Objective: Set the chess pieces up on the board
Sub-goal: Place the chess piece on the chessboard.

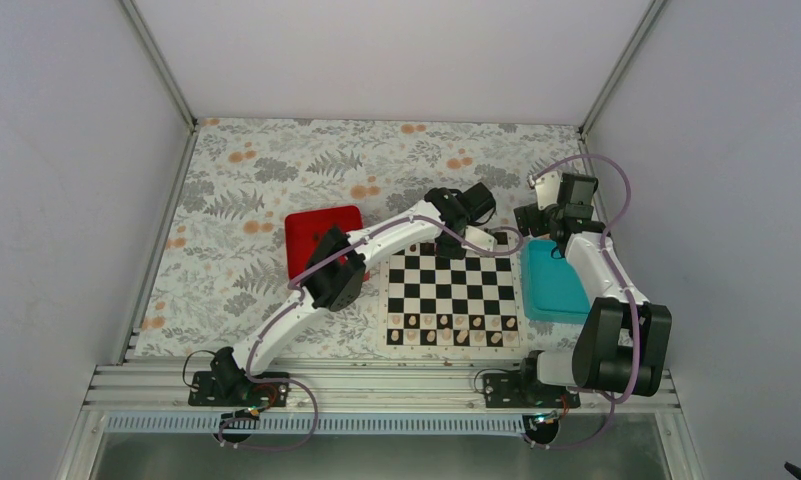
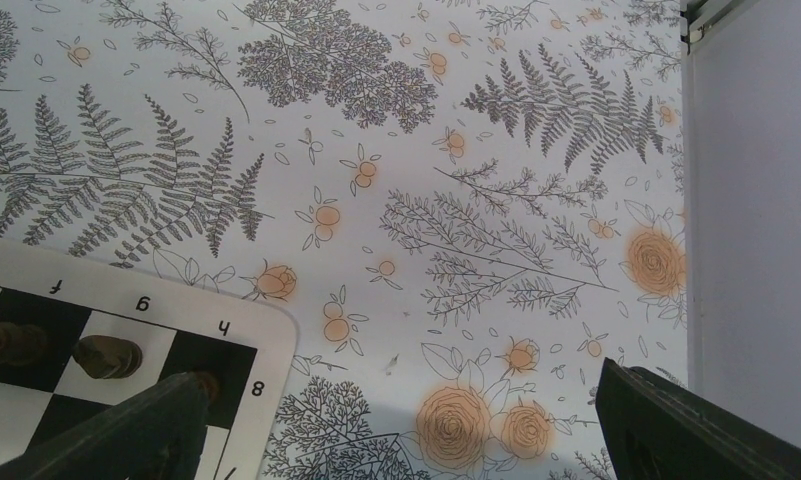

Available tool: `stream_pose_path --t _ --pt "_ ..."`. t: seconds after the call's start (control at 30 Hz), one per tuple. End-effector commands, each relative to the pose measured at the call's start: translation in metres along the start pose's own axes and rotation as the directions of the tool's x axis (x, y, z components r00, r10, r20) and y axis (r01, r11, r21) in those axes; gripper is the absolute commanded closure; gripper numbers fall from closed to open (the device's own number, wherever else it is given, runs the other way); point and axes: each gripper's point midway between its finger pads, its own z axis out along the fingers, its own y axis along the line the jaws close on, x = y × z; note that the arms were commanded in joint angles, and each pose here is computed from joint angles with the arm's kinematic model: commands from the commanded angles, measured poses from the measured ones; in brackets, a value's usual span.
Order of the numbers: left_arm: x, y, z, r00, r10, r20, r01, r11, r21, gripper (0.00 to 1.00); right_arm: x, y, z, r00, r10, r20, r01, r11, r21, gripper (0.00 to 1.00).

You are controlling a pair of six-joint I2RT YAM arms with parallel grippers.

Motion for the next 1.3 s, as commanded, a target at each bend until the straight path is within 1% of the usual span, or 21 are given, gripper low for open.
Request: stream_pose_path --t 0.0,0.3,0.4,0.57,0.87,0.97,1.1,1.13,1.2,1.27 --pt "-0.005 -0.005 0.003 1.000 0.018 0.017 -0.018 1.000 0.021 0.90 -0.014 -0.005 -0.006 0.999 0.021 0.036 -0.021 1.000 0.001 0.00" --pt "0.002 -0.007 0.011 0.999 0.031 -0.017 -0.031 0.999 0.021 0.89 -0.014 -0.004 -0.005 0.999 0.019 0.036 -0.019 1.000 -0.007 0.00" --pt "0.002 -0.006 0.012 0.999 0.032 -0.026 -0.032 0.999 0.010 0.86 -0.014 -0.003 -0.006 0.999 0.019 0.036 -0.019 1.000 -0.010 0.00" --pt "-0.005 -0.001 0.003 0.999 0.034 -0.007 -0.034 0.999 -0.017 0.81 -0.014 -0.001 -0.006 0.999 0.018 0.036 -0.017 1.000 -0.019 0.00" --pt "-0.012 0.007 -0.013 0.999 0.034 0.003 -0.033 0.998 -0.060 0.75 -0.014 0.001 -0.007 0.999 0.016 0.035 -0.015 0.999 -0.031 0.00" --pt "-0.017 0.010 -0.028 0.999 0.035 0.017 -0.033 0.996 -0.078 0.74 -0.015 0.001 -0.007 0.999 0.018 0.038 -0.017 0.999 -0.030 0.00" --pt "-0.027 0.014 -0.063 0.998 0.038 0.050 -0.032 0.994 -0.108 0.74 -0.017 -0.001 -0.010 0.999 0.018 0.047 -0.017 1.000 -0.024 0.00" --pt "-0.029 0.015 -0.074 0.998 0.038 0.055 -0.032 0.992 -0.119 0.73 -0.018 -0.001 -0.011 0.999 0.019 0.050 -0.018 1.000 -0.021 0.00" --pt "-0.031 0.016 -0.097 0.997 0.037 0.066 -0.027 0.990 -0.141 0.69 -0.018 -0.003 -0.012 0.998 0.017 0.052 -0.017 1.000 -0.012 0.00" --pt "-0.030 0.018 -0.127 0.996 0.031 0.080 -0.017 0.986 -0.167 0.68 -0.022 -0.007 -0.015 0.998 0.015 0.060 -0.015 1.000 0.008 0.00"
